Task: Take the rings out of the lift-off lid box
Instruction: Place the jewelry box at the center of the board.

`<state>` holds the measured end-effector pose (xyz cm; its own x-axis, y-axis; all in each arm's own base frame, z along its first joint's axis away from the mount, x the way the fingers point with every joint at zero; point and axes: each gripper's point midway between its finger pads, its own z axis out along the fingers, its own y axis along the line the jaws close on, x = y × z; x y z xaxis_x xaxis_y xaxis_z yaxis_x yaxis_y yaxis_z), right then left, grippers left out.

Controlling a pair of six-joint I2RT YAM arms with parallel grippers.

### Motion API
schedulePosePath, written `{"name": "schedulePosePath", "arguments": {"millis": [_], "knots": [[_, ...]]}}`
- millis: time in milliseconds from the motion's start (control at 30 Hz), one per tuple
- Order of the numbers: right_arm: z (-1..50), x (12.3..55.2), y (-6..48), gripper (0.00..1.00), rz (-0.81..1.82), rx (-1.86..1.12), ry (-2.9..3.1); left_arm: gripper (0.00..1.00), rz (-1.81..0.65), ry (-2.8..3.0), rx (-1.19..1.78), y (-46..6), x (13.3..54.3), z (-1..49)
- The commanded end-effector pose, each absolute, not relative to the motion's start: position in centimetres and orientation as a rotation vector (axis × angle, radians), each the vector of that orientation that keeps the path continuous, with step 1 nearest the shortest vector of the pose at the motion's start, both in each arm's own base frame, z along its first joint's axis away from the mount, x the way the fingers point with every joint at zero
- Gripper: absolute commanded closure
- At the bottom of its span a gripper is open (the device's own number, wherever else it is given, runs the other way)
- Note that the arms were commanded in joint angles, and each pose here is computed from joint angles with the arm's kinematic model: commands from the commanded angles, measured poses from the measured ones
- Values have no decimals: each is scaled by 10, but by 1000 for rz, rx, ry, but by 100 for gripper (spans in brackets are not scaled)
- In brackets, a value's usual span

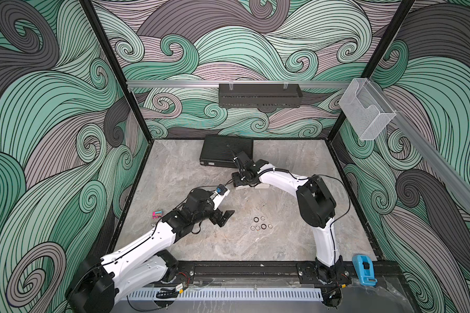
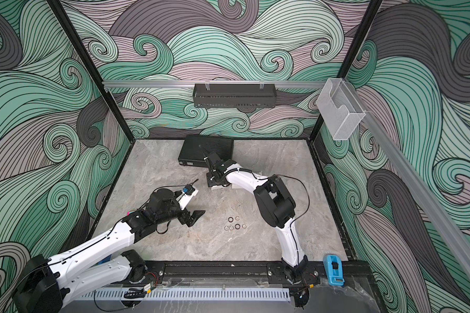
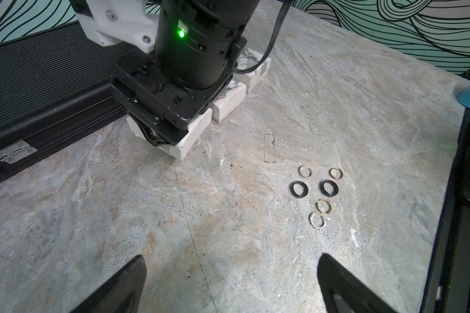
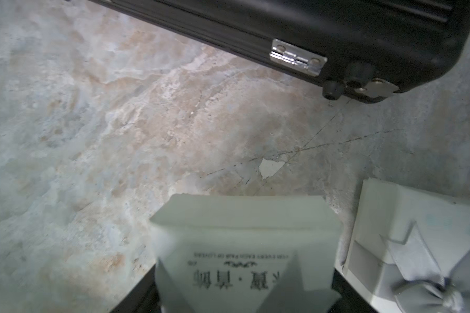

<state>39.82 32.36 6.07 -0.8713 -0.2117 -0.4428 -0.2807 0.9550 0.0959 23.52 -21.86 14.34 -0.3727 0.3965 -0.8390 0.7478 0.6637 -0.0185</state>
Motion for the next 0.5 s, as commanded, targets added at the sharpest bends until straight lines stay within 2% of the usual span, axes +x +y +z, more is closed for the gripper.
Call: {"name": "schedulePosePath", "arguments": {"millis": [0, 300, 467], "knots": [[63, 409, 317, 31, 166, -235, 2652, 1, -499, 1993, 866, -216, 237, 147], [41, 411, 311, 30, 107, -197, 2664, 1, -500, 1992, 859, -215, 236, 144], [41, 410, 312, 25, 110, -203, 2665, 1, -496, 1990, 854, -213, 236, 145]]}}
